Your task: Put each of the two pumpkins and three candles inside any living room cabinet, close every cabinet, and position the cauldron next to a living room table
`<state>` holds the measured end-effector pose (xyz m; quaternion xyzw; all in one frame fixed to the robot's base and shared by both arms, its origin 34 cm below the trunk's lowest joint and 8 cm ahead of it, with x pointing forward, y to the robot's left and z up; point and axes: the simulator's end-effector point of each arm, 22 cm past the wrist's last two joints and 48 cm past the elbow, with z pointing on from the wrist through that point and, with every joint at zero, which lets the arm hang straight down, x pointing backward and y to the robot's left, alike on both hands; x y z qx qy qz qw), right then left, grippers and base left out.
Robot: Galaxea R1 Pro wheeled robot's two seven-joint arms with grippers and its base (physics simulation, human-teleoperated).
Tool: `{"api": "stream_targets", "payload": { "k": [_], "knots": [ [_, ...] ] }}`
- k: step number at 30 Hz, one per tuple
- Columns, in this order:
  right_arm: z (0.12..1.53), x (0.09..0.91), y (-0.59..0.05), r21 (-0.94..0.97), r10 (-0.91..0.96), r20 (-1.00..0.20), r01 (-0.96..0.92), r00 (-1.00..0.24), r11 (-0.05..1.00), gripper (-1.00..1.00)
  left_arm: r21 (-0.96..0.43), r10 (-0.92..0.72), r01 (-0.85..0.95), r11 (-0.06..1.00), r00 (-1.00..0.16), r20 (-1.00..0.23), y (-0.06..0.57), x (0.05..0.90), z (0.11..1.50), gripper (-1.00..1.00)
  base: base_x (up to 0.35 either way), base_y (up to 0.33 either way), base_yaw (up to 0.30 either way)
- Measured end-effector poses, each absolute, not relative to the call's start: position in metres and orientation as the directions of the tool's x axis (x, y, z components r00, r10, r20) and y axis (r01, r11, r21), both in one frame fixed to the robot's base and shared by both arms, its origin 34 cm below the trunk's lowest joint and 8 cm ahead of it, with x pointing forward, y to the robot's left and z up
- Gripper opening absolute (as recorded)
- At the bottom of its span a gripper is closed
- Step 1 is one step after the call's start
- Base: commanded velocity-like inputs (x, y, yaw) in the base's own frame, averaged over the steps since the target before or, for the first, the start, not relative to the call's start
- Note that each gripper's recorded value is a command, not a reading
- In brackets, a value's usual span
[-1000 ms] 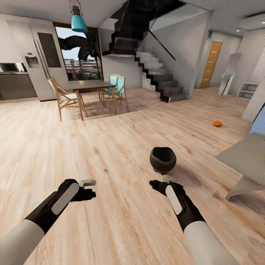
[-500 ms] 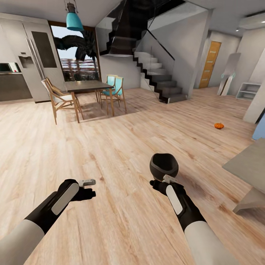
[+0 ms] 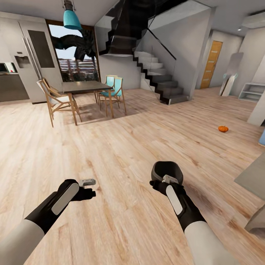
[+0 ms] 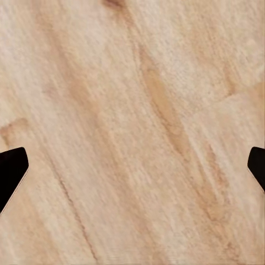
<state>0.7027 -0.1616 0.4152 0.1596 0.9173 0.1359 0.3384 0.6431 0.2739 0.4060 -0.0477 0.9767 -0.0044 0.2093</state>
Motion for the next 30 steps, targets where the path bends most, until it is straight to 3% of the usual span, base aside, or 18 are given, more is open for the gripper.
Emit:
{"api": "stream_targets", "payload": {
  "k": [6, 19, 30],
  "knots": [
    [0.416, 0.703, -0.161, 0.358, 0.384, -0.578, 0.199, -0.719, 0.912, 1.00, -0.028, -0.095, -0.092, 0.995, -0.907, -0.410, 0.274, 0.643, 0.407, 1.00, 0.319, 0.078, -0.121],
    [0.421, 0.703, -0.163, 0.361, 0.386, -0.583, 0.198, -0.715, 0.911, 1.00, -0.030, -0.095, -0.091, 0.995, -0.904, -0.417, 0.274, 0.644, 0.411, 1.00, 0.287, 0.145, -0.255],
    [0.425, 0.704, -0.163, 0.362, 0.387, -0.589, 0.196, -0.710, 0.911, 1.00, -0.032, -0.094, -0.089, 0.996, -0.900, -0.426, 0.273, 0.645, 0.416, 1.00, 0.057, 0.017, -0.269]
  ]
}}
